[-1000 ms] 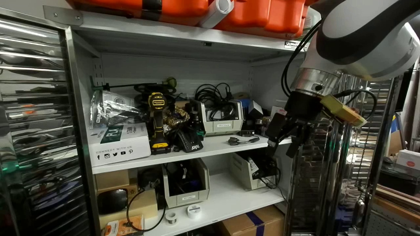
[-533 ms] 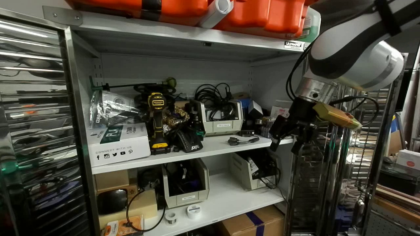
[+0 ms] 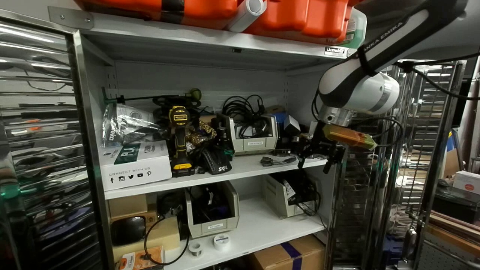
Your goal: Put the grey cable inside the box on the first shelf
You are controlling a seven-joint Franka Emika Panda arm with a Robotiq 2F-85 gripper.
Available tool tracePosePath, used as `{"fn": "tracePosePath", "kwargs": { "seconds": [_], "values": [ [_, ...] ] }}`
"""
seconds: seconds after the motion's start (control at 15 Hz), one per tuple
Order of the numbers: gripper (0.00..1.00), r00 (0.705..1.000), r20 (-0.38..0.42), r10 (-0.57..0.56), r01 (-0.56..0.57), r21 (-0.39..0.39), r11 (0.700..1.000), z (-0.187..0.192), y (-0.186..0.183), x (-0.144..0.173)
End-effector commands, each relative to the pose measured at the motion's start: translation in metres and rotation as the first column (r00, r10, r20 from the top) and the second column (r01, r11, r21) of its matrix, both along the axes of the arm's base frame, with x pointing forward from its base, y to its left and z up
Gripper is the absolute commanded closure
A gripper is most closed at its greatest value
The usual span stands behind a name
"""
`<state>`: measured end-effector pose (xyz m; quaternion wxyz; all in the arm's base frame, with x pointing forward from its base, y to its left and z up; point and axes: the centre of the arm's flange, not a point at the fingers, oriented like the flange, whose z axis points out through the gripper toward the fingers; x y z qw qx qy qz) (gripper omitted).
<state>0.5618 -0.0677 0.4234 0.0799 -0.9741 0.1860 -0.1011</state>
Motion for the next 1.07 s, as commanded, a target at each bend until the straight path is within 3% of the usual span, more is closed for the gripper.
{"fn": "tracePosePath", "kwargs": {
  "seconds": [0.0,0.47,1.0],
  "values": [
    [0.00,0.993,0.016,-0.117,0.118,-0.033,0.992,0.023,-0.009,0.061],
    [0.00,0.955,0.085,-0.285,0.294,-0.127,0.947,0.038,-0.031,0.108],
    [0.00,0.935,0.111,-0.336,0.346,-0.094,0.933,0.026,-0.035,0.146]
  ]
}}
